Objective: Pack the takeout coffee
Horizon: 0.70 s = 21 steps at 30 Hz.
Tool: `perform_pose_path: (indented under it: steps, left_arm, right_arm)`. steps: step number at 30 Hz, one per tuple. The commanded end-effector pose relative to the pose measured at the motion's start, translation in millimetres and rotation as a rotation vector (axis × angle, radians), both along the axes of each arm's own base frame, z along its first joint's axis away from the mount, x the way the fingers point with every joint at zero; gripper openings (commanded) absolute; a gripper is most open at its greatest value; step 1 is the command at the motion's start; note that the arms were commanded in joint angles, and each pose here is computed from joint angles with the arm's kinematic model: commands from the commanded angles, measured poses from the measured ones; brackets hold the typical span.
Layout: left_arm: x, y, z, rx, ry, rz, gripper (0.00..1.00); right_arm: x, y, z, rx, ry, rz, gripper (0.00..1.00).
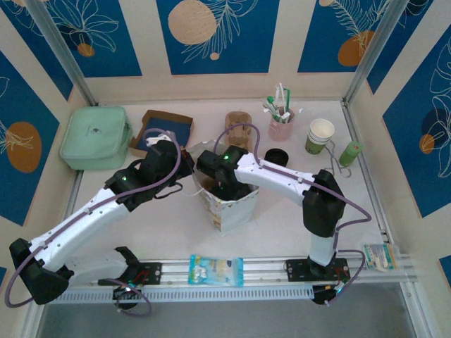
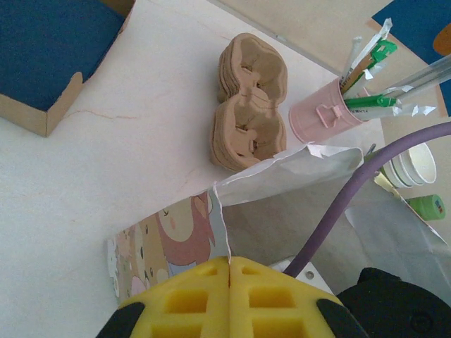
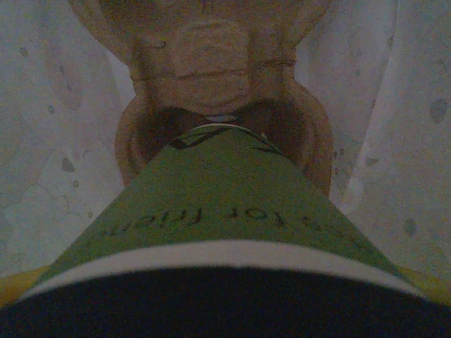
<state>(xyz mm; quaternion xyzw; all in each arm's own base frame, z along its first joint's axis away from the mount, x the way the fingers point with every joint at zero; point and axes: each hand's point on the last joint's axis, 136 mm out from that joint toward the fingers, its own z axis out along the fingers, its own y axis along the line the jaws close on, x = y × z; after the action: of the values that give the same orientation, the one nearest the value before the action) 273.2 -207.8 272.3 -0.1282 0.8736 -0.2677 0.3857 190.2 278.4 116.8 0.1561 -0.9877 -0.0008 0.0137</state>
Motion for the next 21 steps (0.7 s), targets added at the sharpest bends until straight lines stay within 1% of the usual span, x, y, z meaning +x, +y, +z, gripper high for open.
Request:
perform_pose_path:
  steps: [1,10,21]
  left_arm:
    - [-6.4,3.4,0.1,0.020,-0.004,-0.014,0.00]
    - [-6.5,1.5,-0.3,0.012,-0.003,-0.020,0.00]
    - [-6.9,2.2,1.9,0.011,-0.014,-0.022,0.00]
  right_arm:
    - [-3.7,-4.7,-5.8,-0.027,0.020,-0.008,0.22]
    - [-1.6,-0.5,-10.6,0.000,-0.003,-0.004,0.22]
    - [2.1,0.1,-24.3,-0.014,0.003,-0.007,0.22]
